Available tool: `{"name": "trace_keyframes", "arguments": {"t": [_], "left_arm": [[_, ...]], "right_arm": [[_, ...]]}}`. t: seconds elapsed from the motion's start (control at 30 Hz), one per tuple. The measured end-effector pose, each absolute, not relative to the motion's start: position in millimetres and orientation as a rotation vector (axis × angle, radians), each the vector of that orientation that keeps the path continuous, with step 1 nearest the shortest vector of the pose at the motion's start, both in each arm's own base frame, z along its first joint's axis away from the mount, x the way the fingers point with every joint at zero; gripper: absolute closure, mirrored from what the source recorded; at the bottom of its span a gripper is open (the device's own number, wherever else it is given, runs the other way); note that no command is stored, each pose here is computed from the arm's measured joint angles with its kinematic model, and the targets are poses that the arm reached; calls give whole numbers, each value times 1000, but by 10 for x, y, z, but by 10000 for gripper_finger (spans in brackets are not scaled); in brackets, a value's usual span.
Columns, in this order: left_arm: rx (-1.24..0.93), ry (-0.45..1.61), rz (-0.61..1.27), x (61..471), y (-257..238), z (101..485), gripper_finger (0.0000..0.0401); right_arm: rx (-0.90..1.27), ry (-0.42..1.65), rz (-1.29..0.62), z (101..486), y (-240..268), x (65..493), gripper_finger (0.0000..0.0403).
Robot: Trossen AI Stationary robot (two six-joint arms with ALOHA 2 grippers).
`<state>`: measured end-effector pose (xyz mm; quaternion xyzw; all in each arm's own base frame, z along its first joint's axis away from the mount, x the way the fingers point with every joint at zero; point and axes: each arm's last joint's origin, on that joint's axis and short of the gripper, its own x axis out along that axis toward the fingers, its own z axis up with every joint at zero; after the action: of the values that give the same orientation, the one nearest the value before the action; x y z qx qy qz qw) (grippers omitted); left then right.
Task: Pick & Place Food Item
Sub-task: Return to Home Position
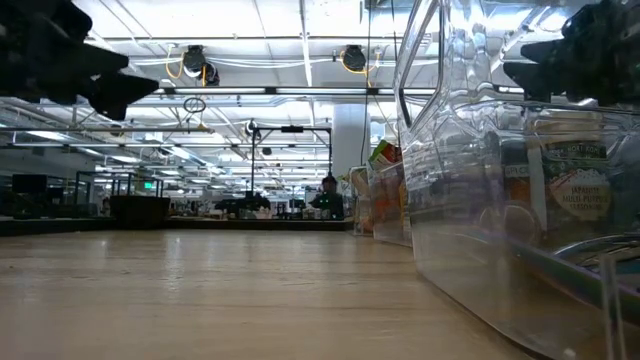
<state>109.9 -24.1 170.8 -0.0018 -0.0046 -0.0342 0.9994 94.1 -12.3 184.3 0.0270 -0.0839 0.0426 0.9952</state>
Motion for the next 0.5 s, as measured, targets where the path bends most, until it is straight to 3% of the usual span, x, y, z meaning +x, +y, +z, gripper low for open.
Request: {"name": "trace_keyframes", "arguments": {"t": [0.5], "left_arm": [[-36, -5, -22, 946, -99, 1749, 127]], "right_arm": [[35, -126, 38, 1799, -163, 942, 226]]}}
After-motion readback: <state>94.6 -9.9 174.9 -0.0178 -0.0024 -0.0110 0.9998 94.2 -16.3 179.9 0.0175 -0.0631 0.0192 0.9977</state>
